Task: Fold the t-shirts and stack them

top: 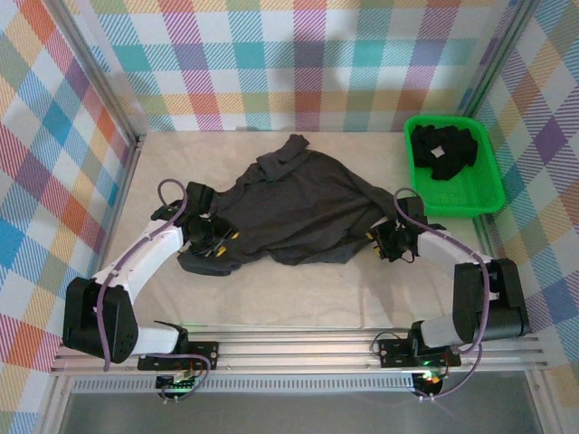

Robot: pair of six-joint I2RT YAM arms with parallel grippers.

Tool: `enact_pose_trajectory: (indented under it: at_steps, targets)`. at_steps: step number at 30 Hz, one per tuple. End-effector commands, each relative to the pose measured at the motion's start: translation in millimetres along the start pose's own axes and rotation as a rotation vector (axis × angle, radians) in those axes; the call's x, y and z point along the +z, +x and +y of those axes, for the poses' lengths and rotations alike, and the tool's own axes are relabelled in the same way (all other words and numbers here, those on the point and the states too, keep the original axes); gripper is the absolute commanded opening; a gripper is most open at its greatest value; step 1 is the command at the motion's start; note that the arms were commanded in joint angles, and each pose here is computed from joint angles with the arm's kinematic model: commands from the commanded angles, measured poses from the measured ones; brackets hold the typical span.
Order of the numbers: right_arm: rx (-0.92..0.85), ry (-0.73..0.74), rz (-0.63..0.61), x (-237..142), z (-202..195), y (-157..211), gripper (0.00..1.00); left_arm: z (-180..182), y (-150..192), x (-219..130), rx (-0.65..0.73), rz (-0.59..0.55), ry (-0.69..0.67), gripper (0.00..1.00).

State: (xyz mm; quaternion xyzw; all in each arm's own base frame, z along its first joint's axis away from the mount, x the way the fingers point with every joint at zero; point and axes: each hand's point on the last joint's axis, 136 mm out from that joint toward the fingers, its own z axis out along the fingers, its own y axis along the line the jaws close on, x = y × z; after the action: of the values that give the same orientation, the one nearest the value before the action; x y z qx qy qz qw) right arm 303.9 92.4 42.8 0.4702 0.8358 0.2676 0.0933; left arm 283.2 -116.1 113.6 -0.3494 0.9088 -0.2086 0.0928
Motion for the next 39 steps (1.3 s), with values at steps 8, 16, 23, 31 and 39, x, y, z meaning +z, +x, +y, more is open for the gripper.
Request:
enact_pose_trajectory:
  at_steps: [8, 16, 23, 31, 39]
  targets:
    - [0.100, 0.046, 0.030, -7, -19, 12, 0.01, 11, -1, -15, 0.029, -0.037, -0.045, 0.48]
    - [-0.066, 0.151, -0.361, -123, -27, -23, 0.00, 40, -8, -34, 0.063, -0.096, -0.200, 0.60]
    - [-0.152, 0.287, -0.384, -129, -49, -31, 0.00, 71, -4, -37, 0.090, -0.096, -0.330, 0.62]
    - [-0.138, 0.358, -0.284, -95, -72, -31, 0.00, 89, -20, -27, 0.104, -0.114, -0.388, 0.61]
    - [-0.120, 0.336, -0.240, -89, -83, -36, 0.00, 53, -67, 21, 0.073, -0.096, -0.182, 0.60]
